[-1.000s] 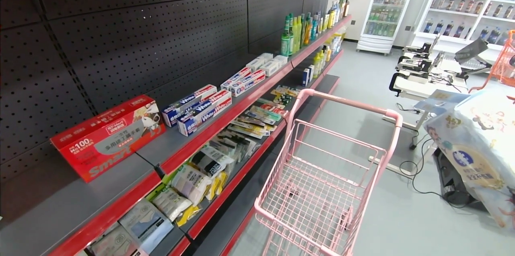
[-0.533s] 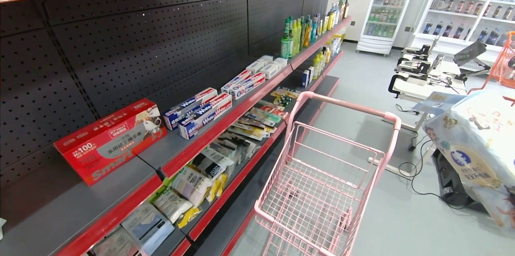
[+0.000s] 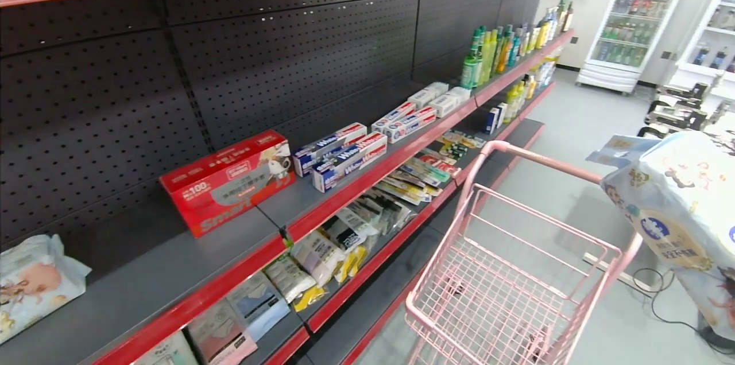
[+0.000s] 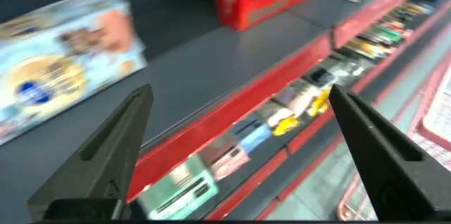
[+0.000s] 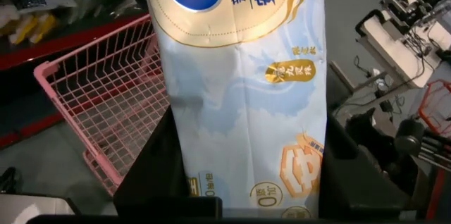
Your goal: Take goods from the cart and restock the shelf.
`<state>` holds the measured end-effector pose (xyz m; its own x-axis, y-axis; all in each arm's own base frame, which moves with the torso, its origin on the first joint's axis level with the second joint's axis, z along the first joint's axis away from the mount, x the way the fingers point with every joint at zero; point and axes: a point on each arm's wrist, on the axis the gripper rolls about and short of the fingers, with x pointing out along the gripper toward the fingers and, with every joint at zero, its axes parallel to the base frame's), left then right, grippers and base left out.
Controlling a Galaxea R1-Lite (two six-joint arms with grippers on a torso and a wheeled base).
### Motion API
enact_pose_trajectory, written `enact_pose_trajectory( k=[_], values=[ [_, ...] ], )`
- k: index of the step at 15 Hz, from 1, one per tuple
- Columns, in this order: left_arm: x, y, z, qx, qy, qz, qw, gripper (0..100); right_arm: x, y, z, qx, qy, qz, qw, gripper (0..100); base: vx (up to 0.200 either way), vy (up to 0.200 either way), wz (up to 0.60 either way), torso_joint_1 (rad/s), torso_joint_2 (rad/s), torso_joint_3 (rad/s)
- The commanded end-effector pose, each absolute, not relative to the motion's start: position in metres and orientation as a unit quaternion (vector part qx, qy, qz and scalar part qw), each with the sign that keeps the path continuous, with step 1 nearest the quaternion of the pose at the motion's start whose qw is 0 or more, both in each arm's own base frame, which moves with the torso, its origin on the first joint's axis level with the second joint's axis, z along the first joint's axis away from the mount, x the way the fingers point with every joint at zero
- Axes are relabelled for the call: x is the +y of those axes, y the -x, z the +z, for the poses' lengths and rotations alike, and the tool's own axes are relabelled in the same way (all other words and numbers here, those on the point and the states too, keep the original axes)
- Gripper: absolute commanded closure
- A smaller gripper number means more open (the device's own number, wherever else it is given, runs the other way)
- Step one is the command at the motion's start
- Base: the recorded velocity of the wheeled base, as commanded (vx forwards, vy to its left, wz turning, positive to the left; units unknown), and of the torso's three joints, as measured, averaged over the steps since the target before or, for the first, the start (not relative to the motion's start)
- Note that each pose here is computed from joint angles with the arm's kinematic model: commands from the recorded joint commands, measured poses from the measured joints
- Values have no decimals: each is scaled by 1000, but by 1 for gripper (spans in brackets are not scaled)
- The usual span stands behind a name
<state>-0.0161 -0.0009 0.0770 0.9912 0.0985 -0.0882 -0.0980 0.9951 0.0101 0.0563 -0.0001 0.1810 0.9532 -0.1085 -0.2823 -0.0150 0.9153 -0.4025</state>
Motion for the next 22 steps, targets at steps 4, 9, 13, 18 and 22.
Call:
enact_pose_trajectory(
  k=[4,9,13,18,22],
  values=[
    [-1,16,77,45,-2,50,998,0,0,-57,180,153,206,-21,966,100,0,0,600,2,1,-1],
    [-1,16,77,45,-3,50,998,0,0,-57,180,154,207,-19,966,100,0,0,600,2,0,4],
    [-1,16,77,45,-2,50,998,0,0,-56,180,149,212,-19,966,100,0,0,450,2,2,3],
    [-1,16,77,45,-2,50,998,0,0,-52,181,142,215,-18,966,100,0,0,0,0,0,0],
    [-1,16,77,45,-2,50,998,0,0,-51,178,144,215,-18,966,100,0,0,0,0,0,0]
  ],
)
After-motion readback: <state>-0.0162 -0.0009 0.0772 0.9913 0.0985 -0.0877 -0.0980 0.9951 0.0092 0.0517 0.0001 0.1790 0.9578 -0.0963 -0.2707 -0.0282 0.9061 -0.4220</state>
